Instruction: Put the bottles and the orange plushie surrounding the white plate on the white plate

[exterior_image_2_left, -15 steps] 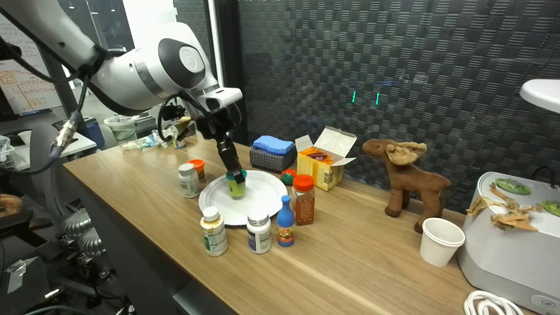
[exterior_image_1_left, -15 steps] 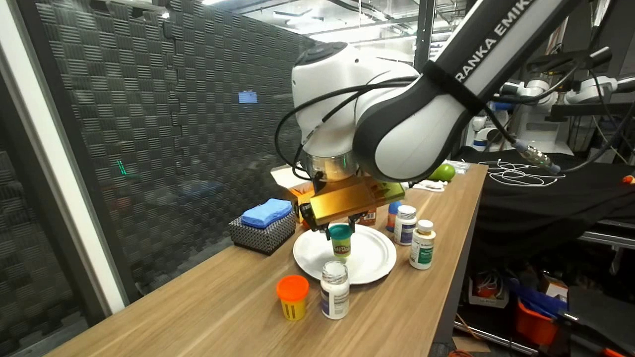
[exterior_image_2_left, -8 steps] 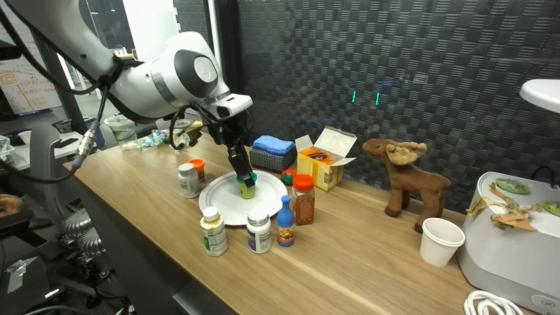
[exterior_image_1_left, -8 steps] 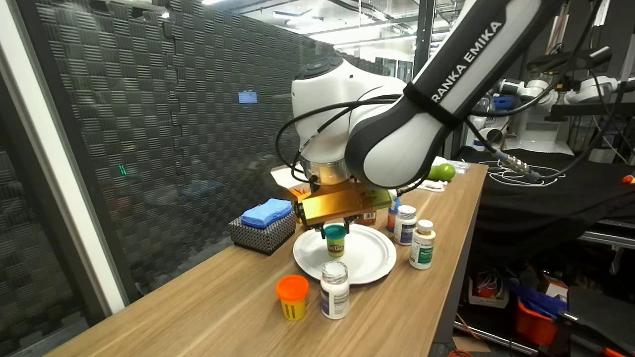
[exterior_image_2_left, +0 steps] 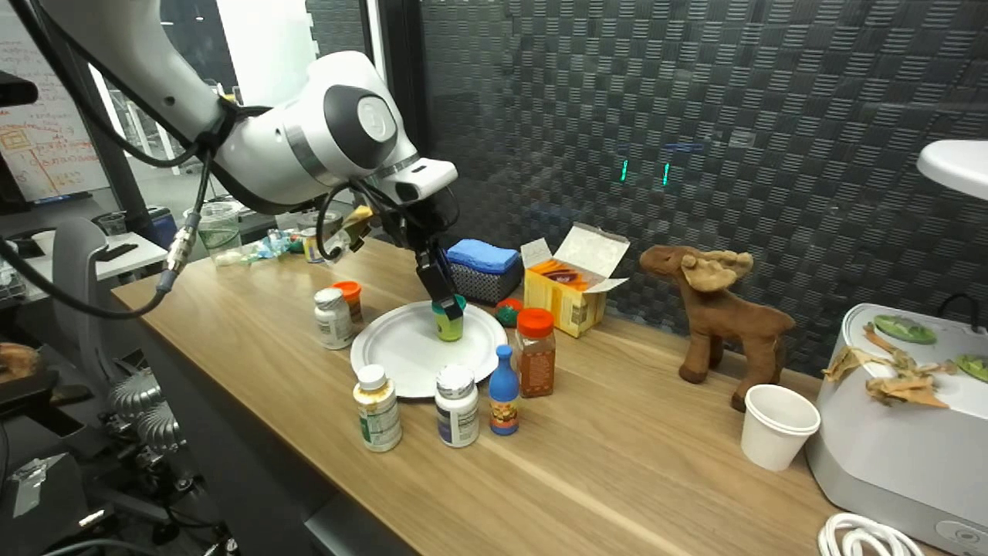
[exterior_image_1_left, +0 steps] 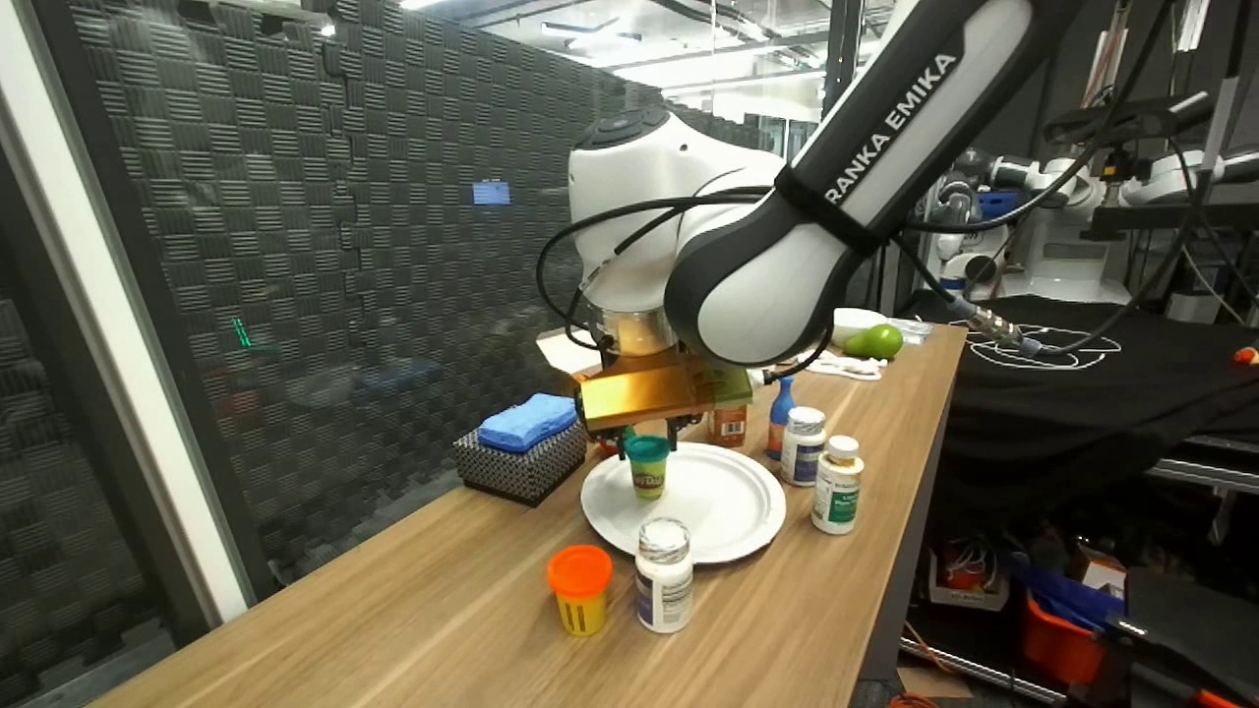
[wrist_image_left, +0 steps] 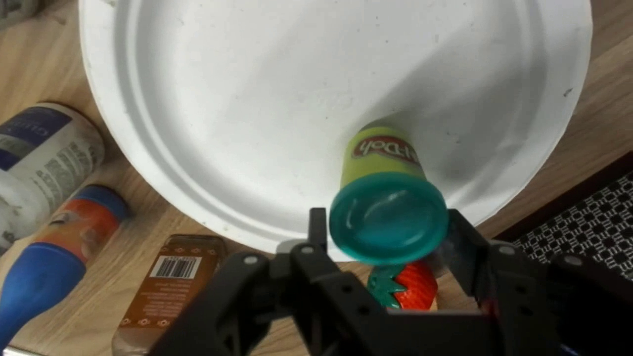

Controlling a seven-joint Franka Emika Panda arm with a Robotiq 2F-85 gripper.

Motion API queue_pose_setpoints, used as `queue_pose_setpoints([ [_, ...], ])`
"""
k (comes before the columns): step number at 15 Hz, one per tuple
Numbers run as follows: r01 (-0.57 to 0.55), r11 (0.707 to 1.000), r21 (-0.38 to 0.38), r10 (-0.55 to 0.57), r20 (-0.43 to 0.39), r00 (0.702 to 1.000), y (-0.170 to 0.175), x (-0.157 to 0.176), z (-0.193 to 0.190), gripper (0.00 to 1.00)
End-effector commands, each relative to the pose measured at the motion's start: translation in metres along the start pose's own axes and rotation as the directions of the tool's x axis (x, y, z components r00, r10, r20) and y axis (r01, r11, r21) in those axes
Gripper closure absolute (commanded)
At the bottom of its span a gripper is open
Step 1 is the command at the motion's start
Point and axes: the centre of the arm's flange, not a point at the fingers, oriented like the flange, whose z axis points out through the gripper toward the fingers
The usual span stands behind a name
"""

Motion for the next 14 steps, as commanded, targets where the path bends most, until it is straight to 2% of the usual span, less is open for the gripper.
queue_pose_setpoints([
  [1,0.016,0.999,0.043,-0.017,0.005,1.000,-0.001,-0.004,-0.016,0.08],
  [2,0.017,0.998,0.054,-0.017,0.008,1.000,0.000,-0.005,-0.024,0.00],
  [5,0.034,0.995,0.092,-0.033,-0.006,0.999,-0.006,-0.007,-0.059,0.00],
  [7,0.107,0.985,0.134,-0.107,-0.003,0.994,-0.016,-0.019,-0.093,0.00],
  [11,0.250,0.927,0.278,-0.278,0.064,0.959,-0.038,-0.076,-0.141,0.00],
  [14,0.359,0.872,0.331,-0.418,0.123,0.900,-0.047,-0.119,-0.138,0.00],
])
